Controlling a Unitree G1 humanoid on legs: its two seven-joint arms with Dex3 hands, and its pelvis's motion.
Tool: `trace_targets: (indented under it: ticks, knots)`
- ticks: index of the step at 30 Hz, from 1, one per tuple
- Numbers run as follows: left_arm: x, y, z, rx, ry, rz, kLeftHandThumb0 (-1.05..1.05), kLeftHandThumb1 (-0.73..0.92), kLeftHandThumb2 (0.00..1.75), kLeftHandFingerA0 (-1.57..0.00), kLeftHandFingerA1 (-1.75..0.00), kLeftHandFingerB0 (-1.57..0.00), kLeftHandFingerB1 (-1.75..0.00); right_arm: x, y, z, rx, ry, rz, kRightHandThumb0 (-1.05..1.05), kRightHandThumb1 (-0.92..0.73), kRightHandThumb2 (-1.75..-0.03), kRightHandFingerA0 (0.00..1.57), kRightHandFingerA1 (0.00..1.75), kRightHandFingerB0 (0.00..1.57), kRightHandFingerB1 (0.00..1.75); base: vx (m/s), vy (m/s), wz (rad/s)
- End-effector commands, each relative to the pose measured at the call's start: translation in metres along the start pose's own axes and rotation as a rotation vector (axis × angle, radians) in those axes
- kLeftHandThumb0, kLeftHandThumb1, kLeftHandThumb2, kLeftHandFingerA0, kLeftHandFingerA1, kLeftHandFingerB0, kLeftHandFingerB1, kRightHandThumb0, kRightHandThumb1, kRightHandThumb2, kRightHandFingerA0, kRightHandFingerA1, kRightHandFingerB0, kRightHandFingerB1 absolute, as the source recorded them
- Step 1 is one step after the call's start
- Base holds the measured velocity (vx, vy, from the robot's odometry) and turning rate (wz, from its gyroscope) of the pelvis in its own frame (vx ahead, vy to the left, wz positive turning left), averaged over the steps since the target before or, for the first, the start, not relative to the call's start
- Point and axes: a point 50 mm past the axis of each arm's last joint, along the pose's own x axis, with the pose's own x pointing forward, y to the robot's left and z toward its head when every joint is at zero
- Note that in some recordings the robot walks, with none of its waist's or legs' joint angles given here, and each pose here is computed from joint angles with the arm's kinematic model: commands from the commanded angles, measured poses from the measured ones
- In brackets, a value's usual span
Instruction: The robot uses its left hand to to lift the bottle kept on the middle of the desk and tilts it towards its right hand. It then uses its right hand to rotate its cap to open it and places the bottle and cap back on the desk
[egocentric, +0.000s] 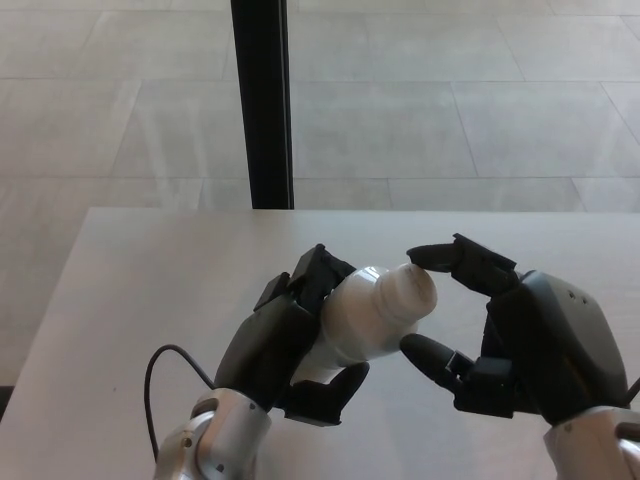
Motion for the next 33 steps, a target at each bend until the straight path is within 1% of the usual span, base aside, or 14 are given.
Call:
trace_targets:
  ticks: [1, 3, 4, 17, 18, 19, 20, 21, 22, 27, 28, 29, 32, 33]
  knots:
    - [0.0004, 0.0039, -0.0009, 0.012, 0.003, 0.006, 0.08, 0.5, 1.33, -0.9, -1.75, -0.79, -1.65, 0.0028, -0.0016, -0.0025, 0.002, 0.013, -0.029, -0.66, -0.69, -0.6, 1.0, 1.49, 0.45, 0.52, 0.0, 0.0, 0.0]
    - [0.0005, 0.004, -0.0005, 0.014, 0.006, 0.008, 0.08, 0.5, 1.34, -0.9, -1.75, -0.79, -1.66, 0.0032, -0.0022, -0.0023, 0.001, 0.01, -0.034, -0.62, -0.68, -0.6, 1.01, 1.5, 0.46, 0.52, 0.0, 0.0, 0.0]
    - [0.0006, 0.004, -0.0002, 0.009, -0.001, 0.007, 0.09, 0.5, 1.35, -0.91, -1.75, -0.79, -1.66, 0.0036, -0.0026, -0.0025, 0.001, 0.011, -0.037, -0.65, -0.54, -0.88, 1.07, 1.35, 0.41, 0.6, 0.0, 0.0, 0.0]
    - [0.0029, 0.0034, 0.0001, 0.003, -0.005, 0.002, 0.07, 0.52, 1.33, -0.91, -1.75, -0.8, -1.66, 0.0047, -0.0014, -0.002, 0.017, 0.008, -0.036, -0.57, -0.56, -0.87, 1.07, 1.35, 0.44, 0.6, 0.0, 0.0, 0.0]
    - [0.0029, 0.0035, 0.0013, 0.005, -0.002, 0.004, 0.08, 0.51, 1.32, -0.9, -1.75, -0.8, -1.64, 0.0043, -0.0006, -0.0012, 0.023, 0.004, -0.03, -0.5, -0.7, -0.65, 0.97, 1.51, 0.47, 0.53, 0.0, 0.0, 0.0]
    - [0.0024, 0.0033, 0.0015, 0.007, 0.001, 0.003, 0.09, 0.52, 1.3, -0.89, -1.75, -0.81, -1.62, 0.0038, 0.0001, -0.0004, 0.021, 0.002, -0.025, -0.5, -0.7, -0.65, 0.98, 1.52, 0.47, 0.53, 0.0, 0.0, 0.0]
    - [0.0022, 0.0031, 0.0015, 0.008, 0.004, 0.002, 0.09, 0.53, 1.29, -0.87, -1.75, -0.8, -1.61, 0.0035, 0.0005, 0.0, 0.019, 0.001, -0.024, -0.57, -0.57, -0.88, 1.07, 1.35, 0.43, 0.6, 0.0, 0.0, 0.0]
    - [0.0022, 0.0028, 0.0013, 0.011, 0.006, 0.0, 0.03, 0.54, 1.33, -0.92, -1.75, -0.83, -1.53, 0.0035, 0.001, 0.0003, 0.016, 0.0, -0.022, -0.51, -0.7, -0.67, 0.99, 1.54, 0.48, 0.53, 0.0, 0.0, 0.0]
    - [0.0023, 0.0023, 0.0006, 0.012, 0.006, -0.002, 0.07, 0.54, 1.3, -0.87, -1.75, -0.79, -1.63, 0.0035, 0.0014, 0.0008, 0.016, -0.004, -0.021, -0.5, -0.71, -0.66, 0.98, 1.56, 0.48, 0.53, 0.0, 0.0, 0.0]
    - [0.0028, 0.0019, 0.0004, 0.002, 0.008, 0.0, 0.07, 0.52, 1.31, -0.88, -1.75, -0.78, -1.63, 0.0038, 0.0017, 0.0022, 0.02, -0.014, -0.019, -0.49, -0.71, -0.66, 0.97, 1.56, 0.48, 0.53, 0.0, 0.0, 0.0]
    - [0.0029, 0.0019, 0.0005, -0.005, 0.013, -0.001, 0.02, 0.54, 1.33, -0.91, -1.75, -0.81, -1.52, 0.0037, 0.0018, 0.002, 0.018, -0.015, -0.016, -0.49, -0.71, -0.66, 0.97, 1.55, 0.47, 0.54, 0.0, 0.0, 0.0]
    - [0.003, 0.0019, 0.0008, -0.004, 0.015, -0.002, 0.06, 0.54, 1.3, -0.88, -1.75, -0.78, -1.62, 0.0036, 0.0021, 0.0017, 0.018, -0.012, -0.014, -0.49, -0.71, -0.66, 0.96, 1.56, 0.47, 0.54, 0.0, 0.0, 0.0]
    - [0.0024, 0.0018, 0.0009, 0.021, -0.003, 0.004, 0.08, 0.51, 1.33, -0.91, -1.75, -0.81, -1.64, 0.0023, 0.0027, -0.0002, 0.008, -0.006, -0.011, -0.44, -0.74, -0.62, 0.98, 1.54, 0.48, 0.53, 0.0, 0.0, 0.0]
    - [0.0021, 0.0016, 0.0009, 0.02, -0.001, 0.002, 0.08, 0.51, 1.33, -0.9, -1.75, -0.81, -1.64, 0.002, 0.0029, -0.0005, 0.007, -0.005, -0.011, -0.41, -0.73, -0.7, 0.92, 1.58, 0.49, 0.56, 0.0, 0.0, 0.0]
